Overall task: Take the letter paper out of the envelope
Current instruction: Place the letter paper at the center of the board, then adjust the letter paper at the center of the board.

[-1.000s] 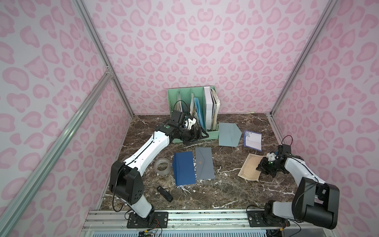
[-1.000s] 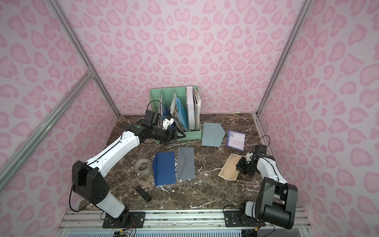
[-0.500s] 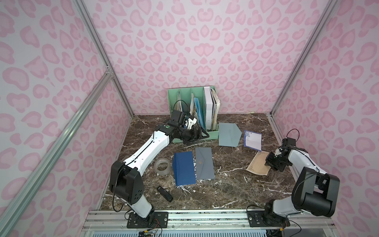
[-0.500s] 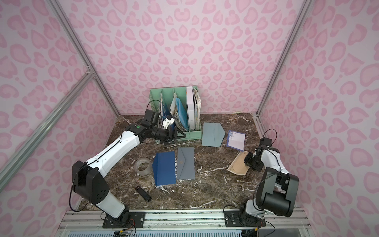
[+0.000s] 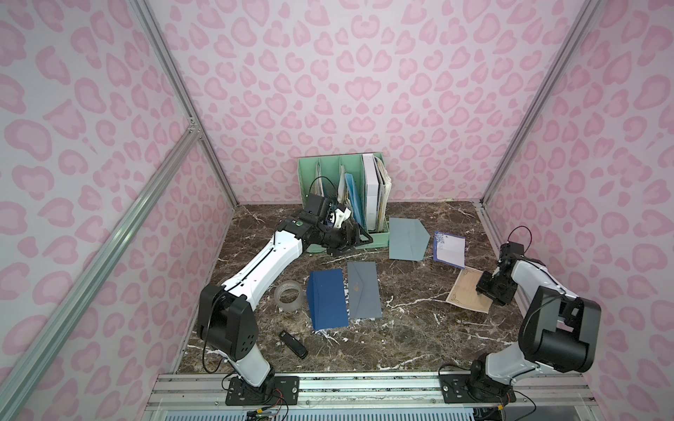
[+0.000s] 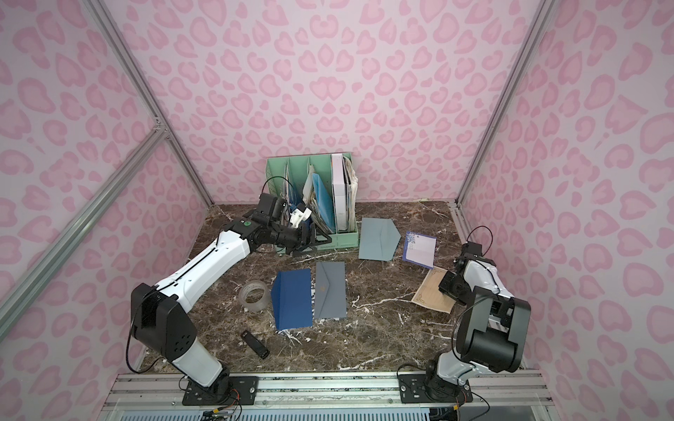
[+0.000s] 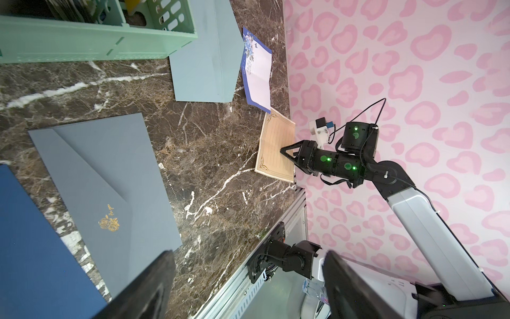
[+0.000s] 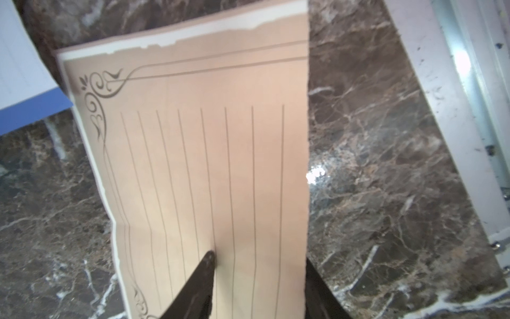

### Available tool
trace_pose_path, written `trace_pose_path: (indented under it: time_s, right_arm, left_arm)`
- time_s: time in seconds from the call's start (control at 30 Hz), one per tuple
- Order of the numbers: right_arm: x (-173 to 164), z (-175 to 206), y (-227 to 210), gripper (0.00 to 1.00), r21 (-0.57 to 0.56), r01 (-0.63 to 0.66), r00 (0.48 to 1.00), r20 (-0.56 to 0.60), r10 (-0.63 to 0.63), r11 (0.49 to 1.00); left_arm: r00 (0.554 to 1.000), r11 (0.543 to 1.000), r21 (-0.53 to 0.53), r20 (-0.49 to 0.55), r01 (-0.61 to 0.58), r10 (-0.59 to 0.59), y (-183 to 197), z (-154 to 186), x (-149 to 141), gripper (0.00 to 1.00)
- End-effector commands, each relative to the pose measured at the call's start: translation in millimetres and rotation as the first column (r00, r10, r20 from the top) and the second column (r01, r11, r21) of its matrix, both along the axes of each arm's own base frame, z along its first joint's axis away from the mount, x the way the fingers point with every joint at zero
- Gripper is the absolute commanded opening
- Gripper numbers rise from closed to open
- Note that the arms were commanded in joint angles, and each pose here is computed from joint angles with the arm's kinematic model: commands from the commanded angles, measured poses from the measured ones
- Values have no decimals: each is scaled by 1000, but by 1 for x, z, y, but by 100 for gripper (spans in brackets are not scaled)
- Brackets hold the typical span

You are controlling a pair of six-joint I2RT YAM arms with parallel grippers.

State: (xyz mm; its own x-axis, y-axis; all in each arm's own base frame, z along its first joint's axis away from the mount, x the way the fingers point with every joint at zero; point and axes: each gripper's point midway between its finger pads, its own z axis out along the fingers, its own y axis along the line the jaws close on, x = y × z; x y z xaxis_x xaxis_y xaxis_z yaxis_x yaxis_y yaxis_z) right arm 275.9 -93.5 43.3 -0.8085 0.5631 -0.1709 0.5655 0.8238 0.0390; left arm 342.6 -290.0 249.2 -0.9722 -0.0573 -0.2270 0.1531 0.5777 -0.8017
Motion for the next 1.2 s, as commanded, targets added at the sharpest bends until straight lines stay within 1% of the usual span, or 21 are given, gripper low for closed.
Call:
trace_pose_path:
  time_s: [0.0, 0.13, 0.2, 0.37, 0.47, 0.5, 0.57, 0.6, 0.63, 0.67, 0.7, 0.73, 0.77, 0.8, 0.83, 0.9, 0.97, 1.03, 1.1, 1.17]
  right_arm:
    - [-5, -1, -5, 51, -32, 20, 999, -28, -21, 999]
    - [-19, -4, -13, 59, -80, 69, 994, -81, -76, 994]
    - [-24, 0, -21, 66, -128, 95, 991, -84, -106, 987]
    - [-26, 10, -30, 69, -187, 132, 987, -67, -146, 973]
    - [-24, 20, -32, 69, -199, 158, 985, -35, -169, 967]
    - [-18, 29, -32, 69, -217, 157, 986, -14, -163, 964]
    - [3, 53, -24, 69, -274, 112, 993, 53, -101, 955]
    - [18, 65, -12, 68, -296, 68, 995, 94, -42, 953]
    - [34, 73, 5, 68, -281, 13, 990, 138, 27, 960]
    - [47, 73, 26, 67, -234, -56, 979, 176, 99, 971]
    - [56, 68, 46, 62, -188, -105, 972, 189, 141, 977]
    - [60, 60, 60, 57, -151, -124, 973, 178, 150, 981]
    - [61, 49, 70, 46, -104, -134, 976, 159, 149, 986]
    - [63, 37, 80, 31, -53, -145, 978, 144, 151, 988]
    - [63, 26, 86, 24, -13, -143, 981, 133, 144, 990]
    - [68, 16, 90, 22, 29, -140, 981, 140, 134, 990]
    - [75, 13, 88, 21, 46, -127, 979, 163, 118, 991]
    - [87, 16, 90, 22, 57, -144, 971, 198, 130, 988]
    - [93, 15, 91, 25, 62, -153, 970, 201, 137, 986]
    - [100, 11, 90, 24, 66, -154, 972, 187, 140, 986]
  left_arm:
    - [1000, 1000, 0, 15, 6, -6, 0, 2, 1, 85]
    - [1000, 1000, -1, 17, 7, -7, 0, 4, 2, 85]
    - [1000, 1000, -2, 16, 7, -7, -1, 4, 2, 85]
    - [1000, 1000, -2, 13, 9, -9, -2, 3, 3, 85]
    - [1000, 1000, -4, 15, 10, -10, -2, 4, 4, 85]
    - [1000, 1000, -2, 16, 9, -9, -2, 4, 4, 85]
    - [1000, 1000, 4, 17, 7, -7, -1, 4, 4, 85]
    - [1000, 1000, 8, 15, 6, -6, 0, 3, 4, 85]
    - [1000, 1000, 10, 14, 5, -5, 0, 2, 4, 85]
    - [1000, 1000, 10, 14, 5, -5, 0, 2, 4, 85]
    - [1000, 1000, 11, 12, 5, -5, 0, 1, 5, 85]
    - [1000, 1000, 10, 11, 5, -5, -1, 1, 5, 85]
    - [1000, 1000, 8, 13, 6, -6, -1, 1, 6, 85]
    - [1000, 1000, 7, 14, 6, -6, -2, 2, 7, 85]
    - [1000, 1000, 6, 16, 6, -6, -2, 3, 7, 85]
    - [1000, 1000, 4, 19, 7, -7, -2, 4, 7, 85]
    - [1000, 1000, 4, 20, 8, -8, -2, 5, 7, 85]
    - [1000, 1000, 7, 22, 7, -8, -1, 6, 5, 85]
    - [1000, 1000, 10, 25, 7, -8, 0, 7, 4, 85]
    - [1000, 1000, 11, 30, 6, -6, 0, 8, 4, 85]
